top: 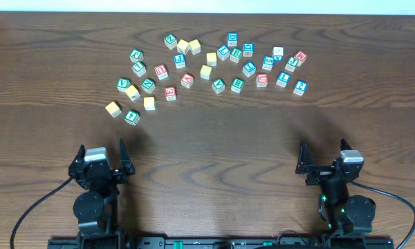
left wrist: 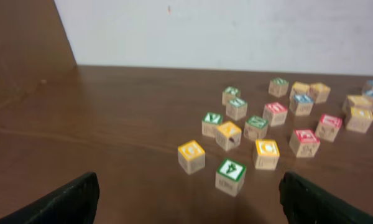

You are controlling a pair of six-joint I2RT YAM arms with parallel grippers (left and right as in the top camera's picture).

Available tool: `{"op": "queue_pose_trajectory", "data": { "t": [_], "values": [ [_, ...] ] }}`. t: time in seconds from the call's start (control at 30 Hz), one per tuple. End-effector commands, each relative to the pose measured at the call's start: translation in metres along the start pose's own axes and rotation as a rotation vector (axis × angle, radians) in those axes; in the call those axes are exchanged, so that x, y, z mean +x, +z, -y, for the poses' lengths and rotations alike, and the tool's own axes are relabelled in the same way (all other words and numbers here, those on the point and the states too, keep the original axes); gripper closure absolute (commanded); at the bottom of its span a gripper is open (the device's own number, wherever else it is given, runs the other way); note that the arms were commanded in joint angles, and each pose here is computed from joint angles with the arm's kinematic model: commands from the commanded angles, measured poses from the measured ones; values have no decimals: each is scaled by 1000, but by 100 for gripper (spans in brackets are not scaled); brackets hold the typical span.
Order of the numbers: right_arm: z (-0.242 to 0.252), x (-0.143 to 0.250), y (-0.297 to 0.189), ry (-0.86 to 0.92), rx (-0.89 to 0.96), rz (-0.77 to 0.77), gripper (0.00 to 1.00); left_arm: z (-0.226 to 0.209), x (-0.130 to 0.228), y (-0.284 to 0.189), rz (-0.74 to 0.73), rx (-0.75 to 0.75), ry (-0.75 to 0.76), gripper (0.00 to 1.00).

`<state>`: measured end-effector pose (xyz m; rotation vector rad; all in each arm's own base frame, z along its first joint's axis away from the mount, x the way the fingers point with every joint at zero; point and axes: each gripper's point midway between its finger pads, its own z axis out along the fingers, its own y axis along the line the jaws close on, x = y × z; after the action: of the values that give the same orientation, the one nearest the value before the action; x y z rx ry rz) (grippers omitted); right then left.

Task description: Spell out CORL

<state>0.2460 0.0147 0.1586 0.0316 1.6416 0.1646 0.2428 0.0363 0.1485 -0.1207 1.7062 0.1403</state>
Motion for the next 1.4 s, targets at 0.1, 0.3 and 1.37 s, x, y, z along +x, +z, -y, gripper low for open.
{"op": "queue_pose_trajectory", "data": {
  "t": [0.1, 0.3, 1.37],
  "values": [
    [-1, 1, 0, -13, -3, -2, 1, 2, -36, -1, -2, 20, -40, 9],
    [-1, 1, 0, -13, -3, -2, 1, 22, -71, 10, -54, 132, -41, 9],
    [-2, -16, -1, -20, -7, 68, 1, 59, -106, 72, -486, 320, -107, 8]
  ]
}}
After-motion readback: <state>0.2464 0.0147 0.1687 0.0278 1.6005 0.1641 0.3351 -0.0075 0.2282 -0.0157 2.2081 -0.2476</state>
